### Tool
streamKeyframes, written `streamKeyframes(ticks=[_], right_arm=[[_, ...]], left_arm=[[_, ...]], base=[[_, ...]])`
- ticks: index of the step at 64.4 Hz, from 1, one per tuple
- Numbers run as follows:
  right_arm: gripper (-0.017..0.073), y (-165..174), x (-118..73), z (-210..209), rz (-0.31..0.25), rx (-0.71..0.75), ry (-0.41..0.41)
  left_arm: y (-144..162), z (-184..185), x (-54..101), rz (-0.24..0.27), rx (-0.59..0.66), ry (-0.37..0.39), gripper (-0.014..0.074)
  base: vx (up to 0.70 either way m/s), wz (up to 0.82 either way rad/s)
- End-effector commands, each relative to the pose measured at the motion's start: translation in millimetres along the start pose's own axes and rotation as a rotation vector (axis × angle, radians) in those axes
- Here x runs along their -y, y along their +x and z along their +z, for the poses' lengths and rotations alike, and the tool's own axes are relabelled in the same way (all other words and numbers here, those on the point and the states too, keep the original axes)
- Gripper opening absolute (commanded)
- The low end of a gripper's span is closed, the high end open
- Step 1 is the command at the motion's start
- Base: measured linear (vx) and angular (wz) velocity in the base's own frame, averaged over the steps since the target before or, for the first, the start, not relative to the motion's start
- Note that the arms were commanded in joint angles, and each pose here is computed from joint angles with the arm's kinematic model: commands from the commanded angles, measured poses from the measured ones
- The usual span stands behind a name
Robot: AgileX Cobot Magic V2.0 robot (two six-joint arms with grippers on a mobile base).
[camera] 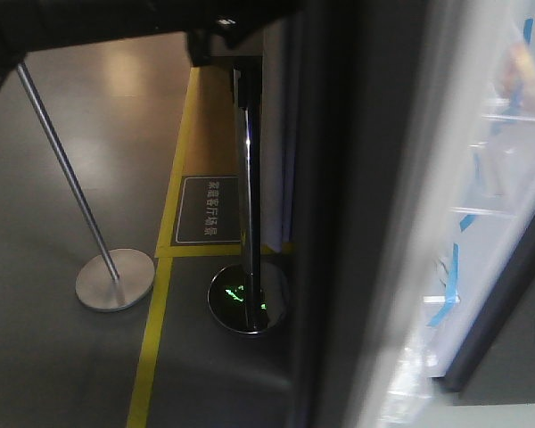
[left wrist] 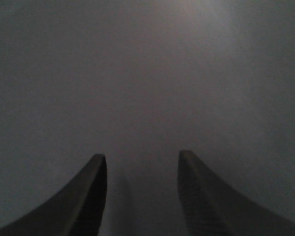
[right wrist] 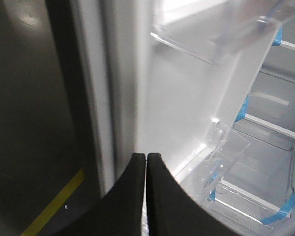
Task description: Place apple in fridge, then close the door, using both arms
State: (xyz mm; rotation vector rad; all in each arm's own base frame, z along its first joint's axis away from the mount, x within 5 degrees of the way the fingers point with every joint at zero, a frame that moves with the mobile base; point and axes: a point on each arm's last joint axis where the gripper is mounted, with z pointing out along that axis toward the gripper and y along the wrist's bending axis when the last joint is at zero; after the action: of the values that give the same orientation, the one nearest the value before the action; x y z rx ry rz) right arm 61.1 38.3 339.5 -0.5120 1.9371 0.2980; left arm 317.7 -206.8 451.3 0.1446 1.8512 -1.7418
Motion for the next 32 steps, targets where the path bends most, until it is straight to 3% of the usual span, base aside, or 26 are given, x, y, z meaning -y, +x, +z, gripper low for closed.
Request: streamKeyframes(ticks=[1, 14, 19, 32], right_arm=[[-0.0003, -13.4, 2.9, -3.4, 0.011, 0.095, 0.034], [0.0040, -20.1, 7.2, -4.6, 0.016, 0.169, 0.081], [0.0089, -22.7, 8.9, -5.2, 0.017, 0.199, 0.101], [0.0364, -36.0, 19.5, -7.3, 0.014, 0.338, 0.205]], left_arm=[[6.0, -6.1, 38.8, 0.107, 0.005, 0.103, 0.0335], [0.8, -8.7, 36.2, 0.190, 0.038, 0.085, 0.0335], [-3.3, -10.9, 32.7, 0.246, 0.061, 0.054, 0.0335], [-11.9, -17.5, 20.6, 0.359, 0.083, -0.060, 0.0335]], base=[[0.00, 0.00], [0.00, 0.00], [0.00, 0.00], [0.00, 0.00]])
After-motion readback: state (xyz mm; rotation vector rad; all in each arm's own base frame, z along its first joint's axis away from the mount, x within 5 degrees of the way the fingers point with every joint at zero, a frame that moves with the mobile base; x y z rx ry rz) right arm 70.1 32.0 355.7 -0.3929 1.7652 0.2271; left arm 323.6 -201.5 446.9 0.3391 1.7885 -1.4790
